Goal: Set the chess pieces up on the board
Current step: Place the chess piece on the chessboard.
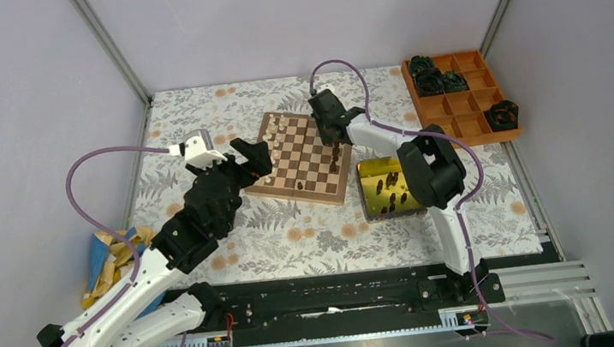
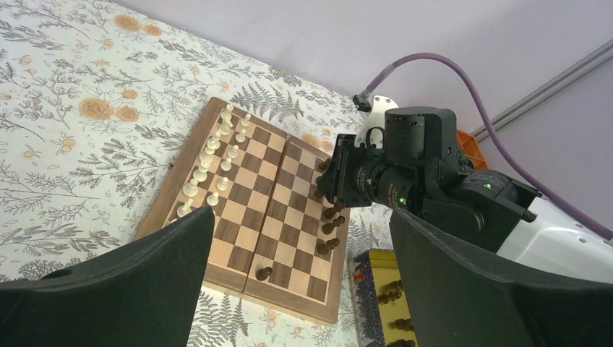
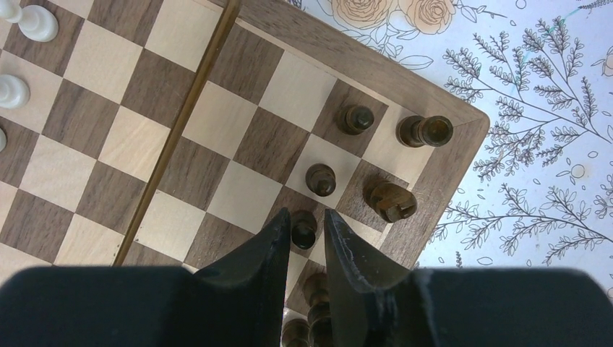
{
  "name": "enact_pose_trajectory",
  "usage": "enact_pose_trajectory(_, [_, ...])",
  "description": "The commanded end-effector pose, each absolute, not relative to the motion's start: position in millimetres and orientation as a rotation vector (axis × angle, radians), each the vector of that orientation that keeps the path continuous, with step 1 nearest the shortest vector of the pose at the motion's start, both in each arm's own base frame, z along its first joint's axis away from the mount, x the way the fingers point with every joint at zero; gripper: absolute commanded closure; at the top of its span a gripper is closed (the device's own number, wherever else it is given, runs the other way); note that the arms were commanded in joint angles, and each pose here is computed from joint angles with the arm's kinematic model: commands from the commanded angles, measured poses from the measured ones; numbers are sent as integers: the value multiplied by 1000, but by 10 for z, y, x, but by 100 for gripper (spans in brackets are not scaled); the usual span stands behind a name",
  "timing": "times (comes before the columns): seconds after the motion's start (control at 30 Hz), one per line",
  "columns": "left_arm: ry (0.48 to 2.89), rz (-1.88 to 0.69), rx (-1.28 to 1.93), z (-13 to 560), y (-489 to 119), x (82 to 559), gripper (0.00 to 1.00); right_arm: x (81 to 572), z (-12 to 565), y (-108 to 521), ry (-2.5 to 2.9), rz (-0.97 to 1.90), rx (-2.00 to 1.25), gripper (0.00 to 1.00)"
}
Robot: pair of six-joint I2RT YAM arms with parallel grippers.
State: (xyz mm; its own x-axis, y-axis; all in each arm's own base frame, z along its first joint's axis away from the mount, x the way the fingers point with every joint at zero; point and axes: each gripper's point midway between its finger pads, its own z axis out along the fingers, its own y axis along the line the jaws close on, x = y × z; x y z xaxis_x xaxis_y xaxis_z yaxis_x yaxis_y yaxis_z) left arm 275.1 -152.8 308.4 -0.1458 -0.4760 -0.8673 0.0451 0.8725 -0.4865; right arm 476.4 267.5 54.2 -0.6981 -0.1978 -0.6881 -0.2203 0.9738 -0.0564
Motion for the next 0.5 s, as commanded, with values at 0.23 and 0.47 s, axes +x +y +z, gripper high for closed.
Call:
enact_pose_trajectory(0.23, [1643,-484,-341,3139,-1558,2770,1,4906,983,2618,2259,51,-267,69])
enact_pose_trajectory(0.47, [1645,-488,-343,3134,-1567,2771,1,4889,1016,2649,2258,71,-286,69])
